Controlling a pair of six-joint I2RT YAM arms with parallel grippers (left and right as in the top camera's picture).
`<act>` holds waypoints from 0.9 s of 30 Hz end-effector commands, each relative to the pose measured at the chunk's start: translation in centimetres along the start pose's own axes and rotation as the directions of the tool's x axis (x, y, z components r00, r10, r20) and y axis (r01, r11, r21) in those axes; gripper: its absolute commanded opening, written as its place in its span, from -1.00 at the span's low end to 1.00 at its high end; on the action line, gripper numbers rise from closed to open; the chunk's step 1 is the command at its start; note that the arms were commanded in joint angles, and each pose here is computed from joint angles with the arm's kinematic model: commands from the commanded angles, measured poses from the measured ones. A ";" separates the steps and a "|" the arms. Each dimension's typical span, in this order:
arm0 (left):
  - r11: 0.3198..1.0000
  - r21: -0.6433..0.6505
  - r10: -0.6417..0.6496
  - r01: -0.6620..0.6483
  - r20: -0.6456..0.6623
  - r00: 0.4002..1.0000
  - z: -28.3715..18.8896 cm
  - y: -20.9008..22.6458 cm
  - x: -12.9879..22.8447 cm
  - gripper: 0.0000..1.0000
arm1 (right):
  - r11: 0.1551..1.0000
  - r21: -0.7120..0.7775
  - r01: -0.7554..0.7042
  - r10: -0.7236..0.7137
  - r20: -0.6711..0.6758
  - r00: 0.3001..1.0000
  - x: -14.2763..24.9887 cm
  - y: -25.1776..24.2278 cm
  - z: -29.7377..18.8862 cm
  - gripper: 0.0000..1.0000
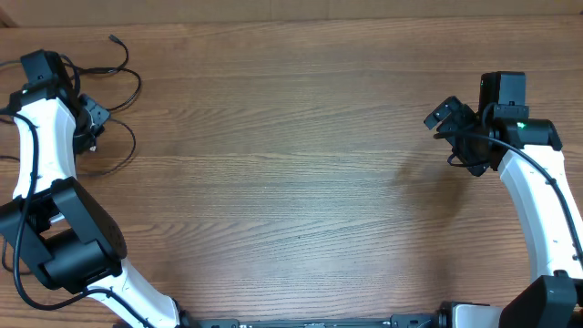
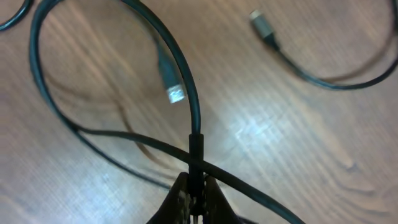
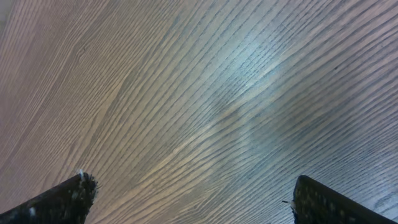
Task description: Untangle cables
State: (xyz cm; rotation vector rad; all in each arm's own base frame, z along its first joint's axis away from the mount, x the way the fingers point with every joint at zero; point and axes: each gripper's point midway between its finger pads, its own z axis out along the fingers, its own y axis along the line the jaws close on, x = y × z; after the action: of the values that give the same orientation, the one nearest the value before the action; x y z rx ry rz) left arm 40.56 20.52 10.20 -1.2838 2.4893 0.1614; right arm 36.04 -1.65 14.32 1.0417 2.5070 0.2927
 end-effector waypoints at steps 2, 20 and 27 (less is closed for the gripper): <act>0.997 -0.065 0.030 -0.029 0.012 0.999 0.2 1.1 0.0 -0.91 | 1.000 -0.005 -0.003 0.003 0.023 1.000 -0.5 0.0 -0.5 1.00; 0.991 -0.110 0.072 -0.082 -0.093 0.993 2.6 2.9 3.8 -0.13 | 1.000 -0.005 -0.003 0.003 0.023 1.000 -0.5 0.0 -0.5 1.00; 0.991 -0.025 0.126 -0.135 -0.223 0.967 -1.3 1.8 5.4 0.12 | 1.000 -0.005 -0.003 0.003 0.023 1.000 -0.5 0.0 -0.5 1.00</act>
State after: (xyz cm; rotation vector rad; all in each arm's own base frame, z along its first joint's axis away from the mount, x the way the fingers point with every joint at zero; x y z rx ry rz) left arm 33.96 18.27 6.51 -1.3150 2.7759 0.2580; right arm 36.04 -1.66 14.32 1.0413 2.5071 0.2921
